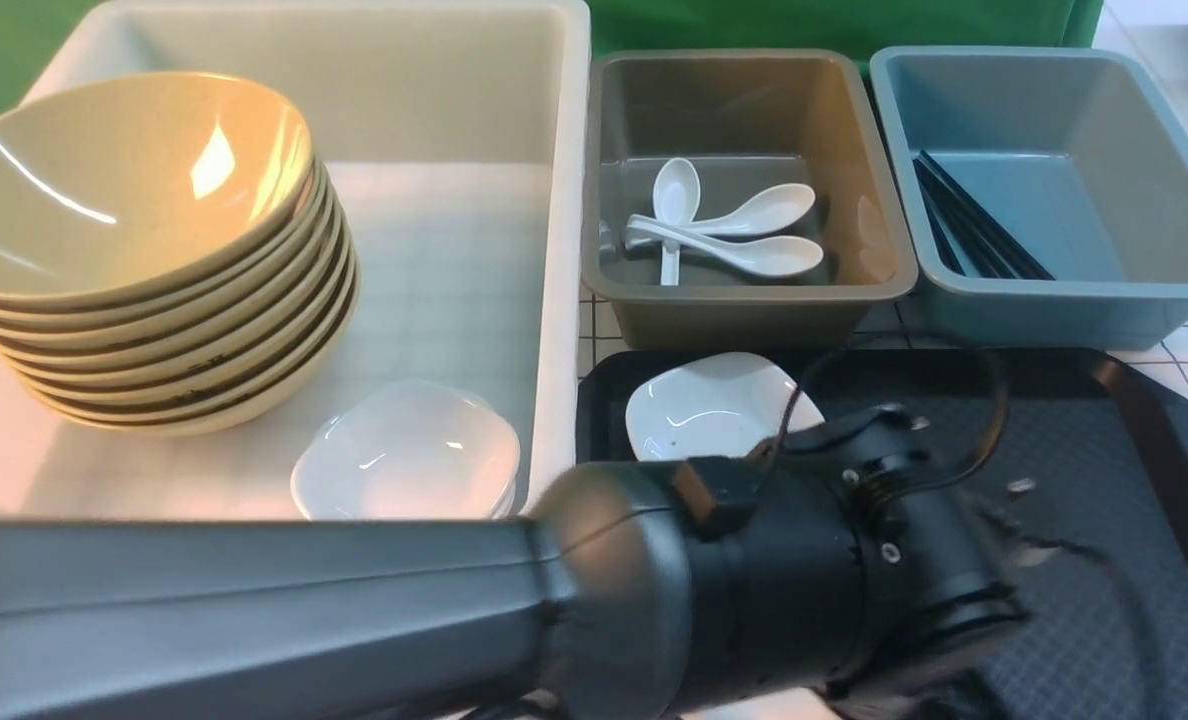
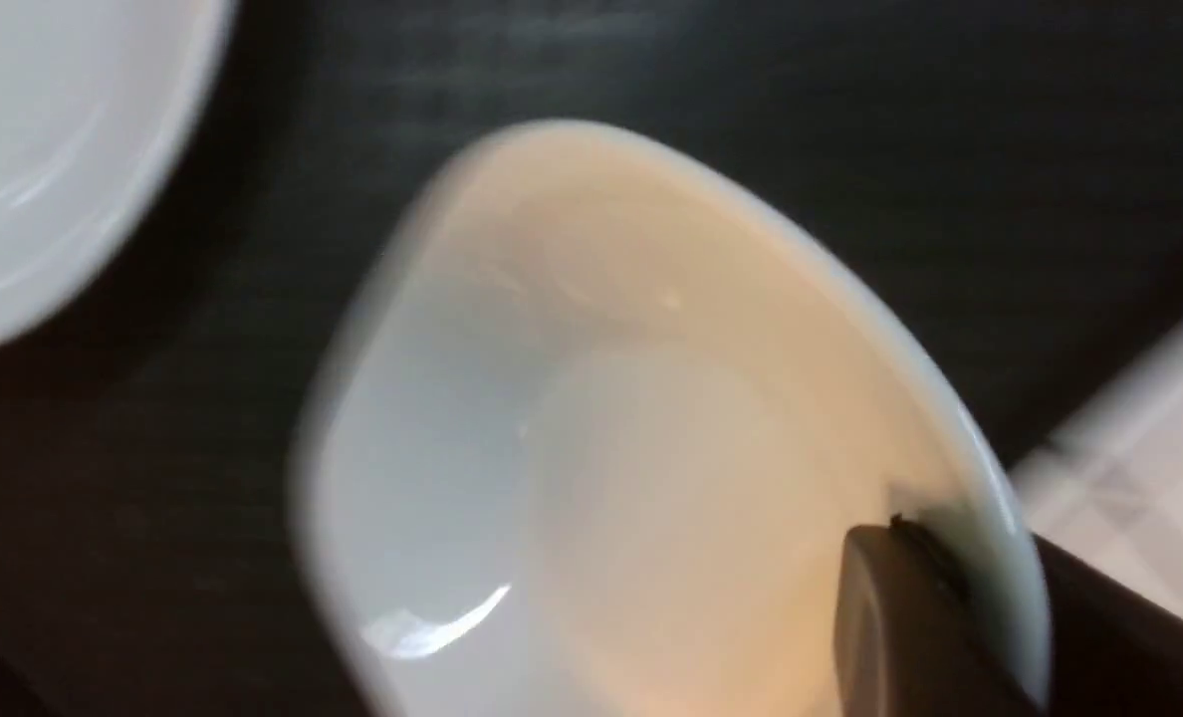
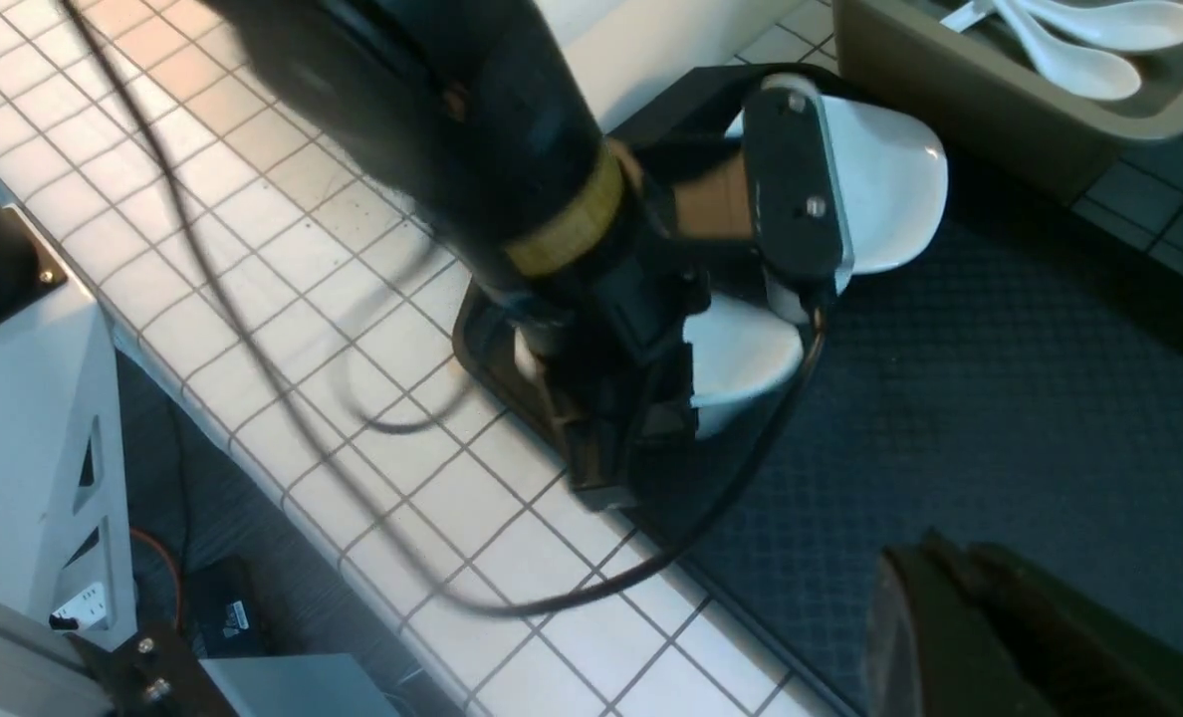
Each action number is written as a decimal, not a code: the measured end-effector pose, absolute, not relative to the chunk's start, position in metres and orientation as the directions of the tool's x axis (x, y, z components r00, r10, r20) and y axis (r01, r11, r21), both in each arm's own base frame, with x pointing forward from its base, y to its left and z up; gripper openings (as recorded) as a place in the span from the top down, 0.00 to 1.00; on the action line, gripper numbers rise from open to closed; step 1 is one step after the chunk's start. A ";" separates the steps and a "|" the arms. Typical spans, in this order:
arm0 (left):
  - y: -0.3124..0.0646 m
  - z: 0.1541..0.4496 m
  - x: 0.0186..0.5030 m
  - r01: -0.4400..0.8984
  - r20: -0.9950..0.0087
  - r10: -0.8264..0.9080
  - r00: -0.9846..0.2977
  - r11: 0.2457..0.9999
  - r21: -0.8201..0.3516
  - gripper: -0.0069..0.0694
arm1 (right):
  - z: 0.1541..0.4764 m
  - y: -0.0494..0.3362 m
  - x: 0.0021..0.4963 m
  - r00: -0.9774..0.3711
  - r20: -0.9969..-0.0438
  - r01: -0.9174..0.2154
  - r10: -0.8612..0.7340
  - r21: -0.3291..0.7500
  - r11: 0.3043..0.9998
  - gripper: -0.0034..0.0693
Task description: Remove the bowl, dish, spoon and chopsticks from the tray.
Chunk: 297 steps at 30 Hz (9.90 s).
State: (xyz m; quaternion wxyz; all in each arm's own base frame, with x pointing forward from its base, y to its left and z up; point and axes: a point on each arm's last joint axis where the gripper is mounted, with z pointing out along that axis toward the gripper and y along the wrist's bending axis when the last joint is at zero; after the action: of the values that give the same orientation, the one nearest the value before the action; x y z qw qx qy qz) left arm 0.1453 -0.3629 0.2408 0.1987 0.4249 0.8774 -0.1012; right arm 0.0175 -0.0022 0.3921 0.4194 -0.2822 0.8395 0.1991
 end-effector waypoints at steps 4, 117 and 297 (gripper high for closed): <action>-0.357 0.289 0.132 0.797 -0.536 0.653 -0.535 0.600 -0.065 0.89 | 0.392 -0.002 0.017 -0.488 -0.817 -0.641 -0.307 0.097 0.761 0.89; -0.348 0.163 0.306 0.806 -0.420 0.786 -0.453 0.563 0.183 0.32 | 0.419 -0.006 0.018 -0.425 -0.858 -0.649 -0.289 0.066 0.758 0.89; -0.061 0.227 0.068 0.548 -0.899 -0.124 -0.420 0.755 -0.360 0.91 | 0.400 0.049 0.071 -0.428 -0.833 -0.577 -0.351 -0.047 0.815 0.86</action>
State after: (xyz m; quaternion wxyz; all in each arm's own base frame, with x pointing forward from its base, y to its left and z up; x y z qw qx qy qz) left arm 0.0681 -0.0607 0.2275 0.5208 0.1363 0.7786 -0.3225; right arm 0.0705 0.0491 0.3997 0.4572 -0.2777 0.8359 0.1235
